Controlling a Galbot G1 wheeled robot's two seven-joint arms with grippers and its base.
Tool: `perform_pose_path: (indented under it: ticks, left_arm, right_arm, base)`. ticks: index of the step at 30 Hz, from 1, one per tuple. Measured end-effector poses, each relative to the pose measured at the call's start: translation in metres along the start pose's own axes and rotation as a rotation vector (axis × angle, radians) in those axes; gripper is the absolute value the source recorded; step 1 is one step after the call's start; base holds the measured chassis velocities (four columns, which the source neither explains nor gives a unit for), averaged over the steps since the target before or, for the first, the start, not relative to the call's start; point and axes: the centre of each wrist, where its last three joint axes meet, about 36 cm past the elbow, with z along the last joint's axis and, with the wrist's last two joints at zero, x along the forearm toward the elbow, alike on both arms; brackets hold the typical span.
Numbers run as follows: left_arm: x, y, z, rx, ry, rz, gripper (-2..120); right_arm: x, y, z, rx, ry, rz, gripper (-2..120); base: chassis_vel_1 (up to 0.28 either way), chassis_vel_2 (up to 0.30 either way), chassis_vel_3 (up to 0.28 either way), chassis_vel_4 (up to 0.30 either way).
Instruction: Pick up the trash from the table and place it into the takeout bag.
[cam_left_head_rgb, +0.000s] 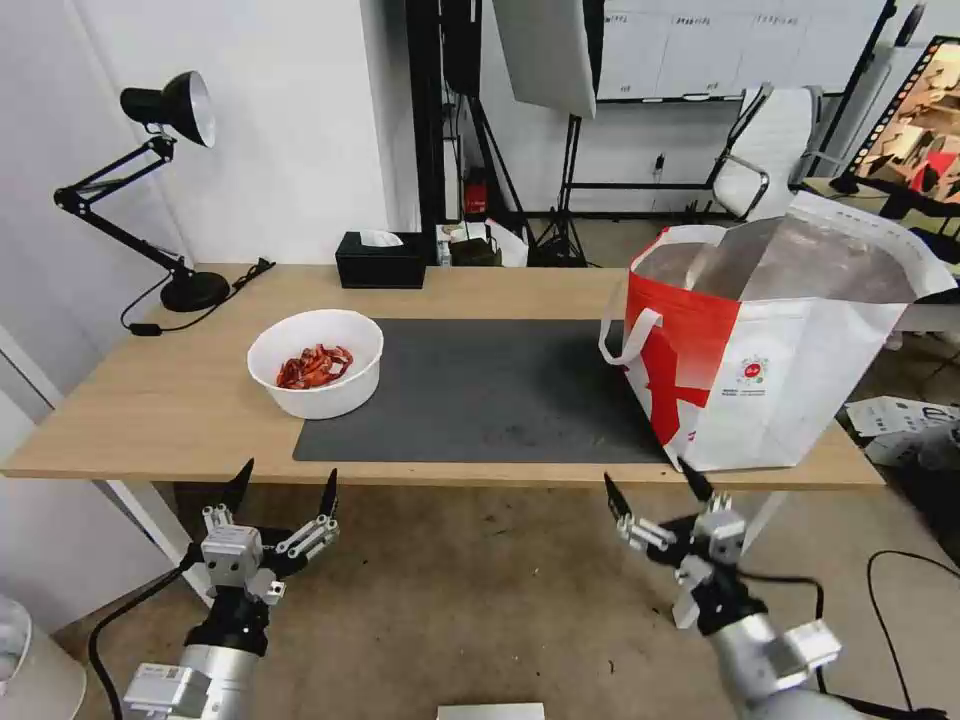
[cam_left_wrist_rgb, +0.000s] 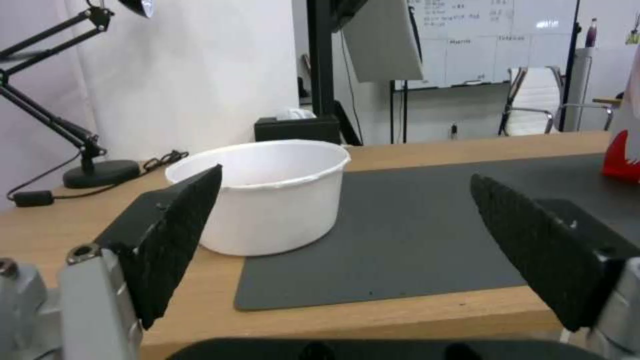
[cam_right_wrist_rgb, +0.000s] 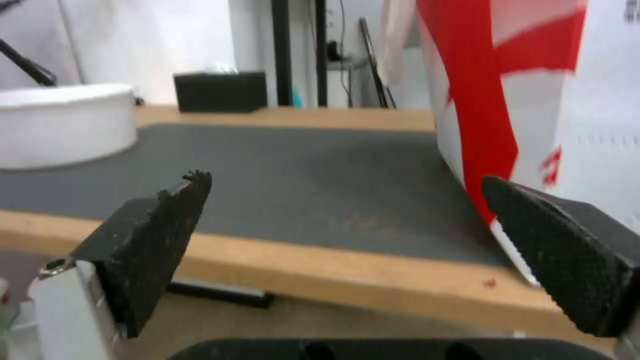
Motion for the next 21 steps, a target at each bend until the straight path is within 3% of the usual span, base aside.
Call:
perform_pose_path:
  ticks: [21]
  left_arm:
    - [-0.0027,0.0034,0.0044,-0.004,0.002,0.008,100]
  right_arm:
    - [-0.0046,-0.0014,0.0006,-0.007,0.011,0.002,100]
  base:
    - [0.0,0.0,0.0,0.0]
